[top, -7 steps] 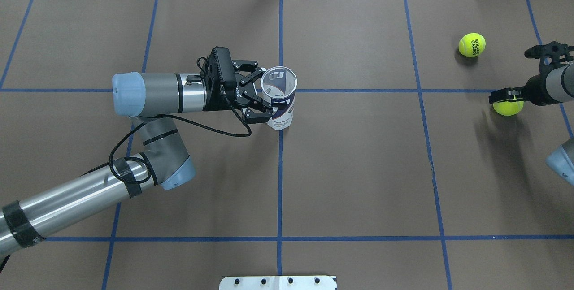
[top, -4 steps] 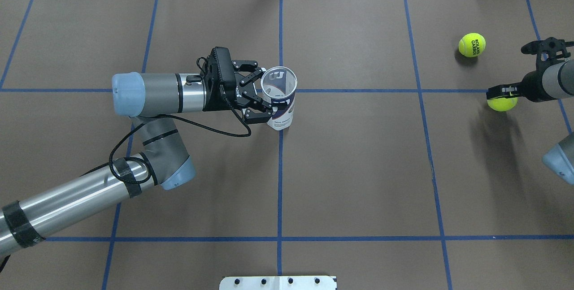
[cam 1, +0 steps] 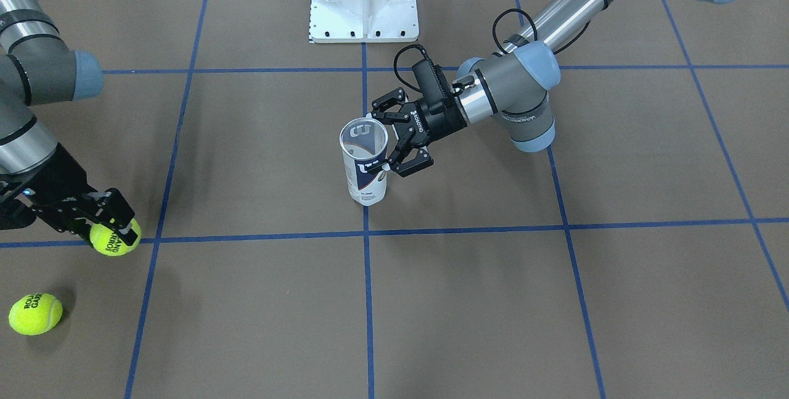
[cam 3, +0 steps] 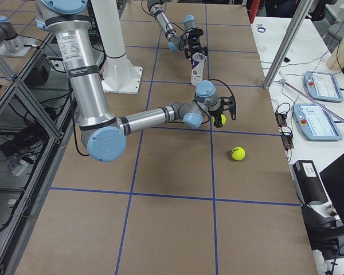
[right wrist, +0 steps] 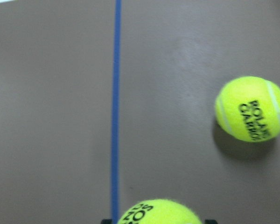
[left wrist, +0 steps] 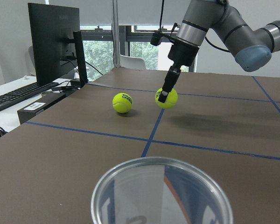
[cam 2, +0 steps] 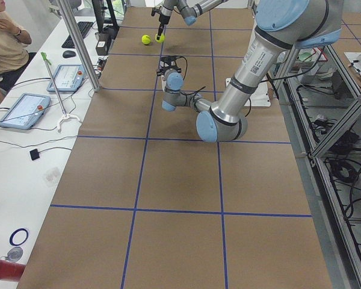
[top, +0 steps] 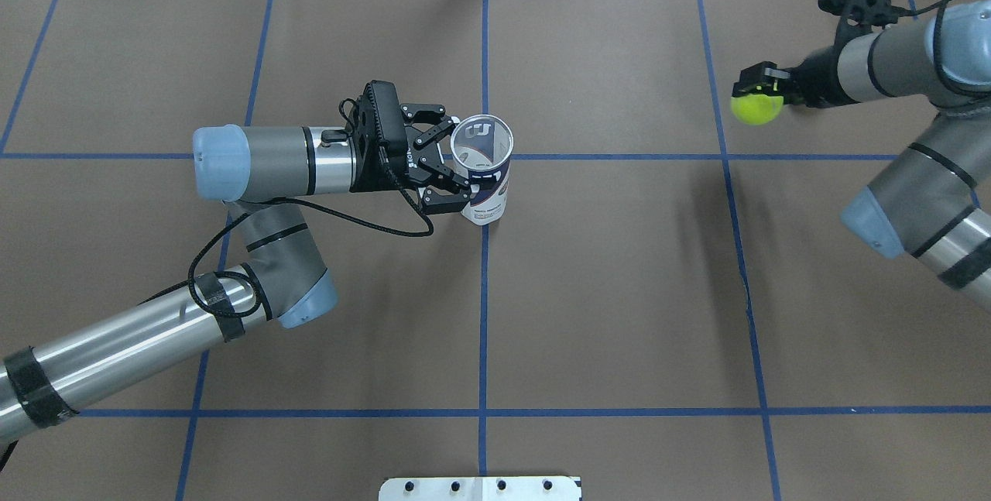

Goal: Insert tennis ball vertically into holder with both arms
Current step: 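Grasp the nearer yellow tennis ball with the right gripper and lift, then carry the ball over the can's opening and release it inside, then withdraw the right gripper toward the remaining yellow ball, then grasp the second yellow tennis ball with the right gripper and lift, then carry the second ball over the can and lower it into the opening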

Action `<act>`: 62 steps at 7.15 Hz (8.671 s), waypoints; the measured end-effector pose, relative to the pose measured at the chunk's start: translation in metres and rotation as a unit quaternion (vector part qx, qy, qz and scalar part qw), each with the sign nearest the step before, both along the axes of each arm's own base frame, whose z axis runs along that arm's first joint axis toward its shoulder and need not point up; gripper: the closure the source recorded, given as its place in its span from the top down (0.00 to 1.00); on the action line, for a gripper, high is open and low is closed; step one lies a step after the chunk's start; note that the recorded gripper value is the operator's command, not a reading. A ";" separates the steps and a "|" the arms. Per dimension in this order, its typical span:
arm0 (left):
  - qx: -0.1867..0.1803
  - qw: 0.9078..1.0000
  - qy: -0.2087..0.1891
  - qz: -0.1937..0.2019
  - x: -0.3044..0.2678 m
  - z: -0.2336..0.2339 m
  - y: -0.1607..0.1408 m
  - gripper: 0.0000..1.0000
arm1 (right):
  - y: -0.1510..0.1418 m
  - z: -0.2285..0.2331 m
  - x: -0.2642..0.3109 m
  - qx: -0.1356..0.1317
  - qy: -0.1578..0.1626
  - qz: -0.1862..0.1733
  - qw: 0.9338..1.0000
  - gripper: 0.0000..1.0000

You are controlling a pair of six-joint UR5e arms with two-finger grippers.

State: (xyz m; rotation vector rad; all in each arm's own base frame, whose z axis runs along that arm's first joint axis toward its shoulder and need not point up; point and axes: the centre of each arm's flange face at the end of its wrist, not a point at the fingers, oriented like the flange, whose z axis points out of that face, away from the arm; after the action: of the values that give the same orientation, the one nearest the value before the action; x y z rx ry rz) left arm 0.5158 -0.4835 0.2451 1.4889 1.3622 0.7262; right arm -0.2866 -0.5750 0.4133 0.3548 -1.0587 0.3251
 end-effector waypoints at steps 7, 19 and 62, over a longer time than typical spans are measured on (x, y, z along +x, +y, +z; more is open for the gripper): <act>-0.002 1.000 -0.001 -0.003 0.000 0.001 -0.001 0.83 | 0.085 -0.328 -0.096 -0.119 -0.074 0.047 0.989 0.05; -0.002 1.000 -0.001 -0.002 0.001 0.003 0.001 0.84 | 0.110 -0.347 -0.172 -0.131 0.001 0.053 0.990 0.99; 0.000 1.000 0.006 -0.004 0.000 0.006 0.003 0.99 | 0.085 -0.307 -0.129 -0.008 -0.140 0.069 0.988 0.00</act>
State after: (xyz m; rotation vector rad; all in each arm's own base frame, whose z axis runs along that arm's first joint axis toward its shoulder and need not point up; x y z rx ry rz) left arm 0.5156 -0.4805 0.2510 1.4993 1.3643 0.7127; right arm -0.4158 -0.4898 0.1058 0.3756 -1.3078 0.5183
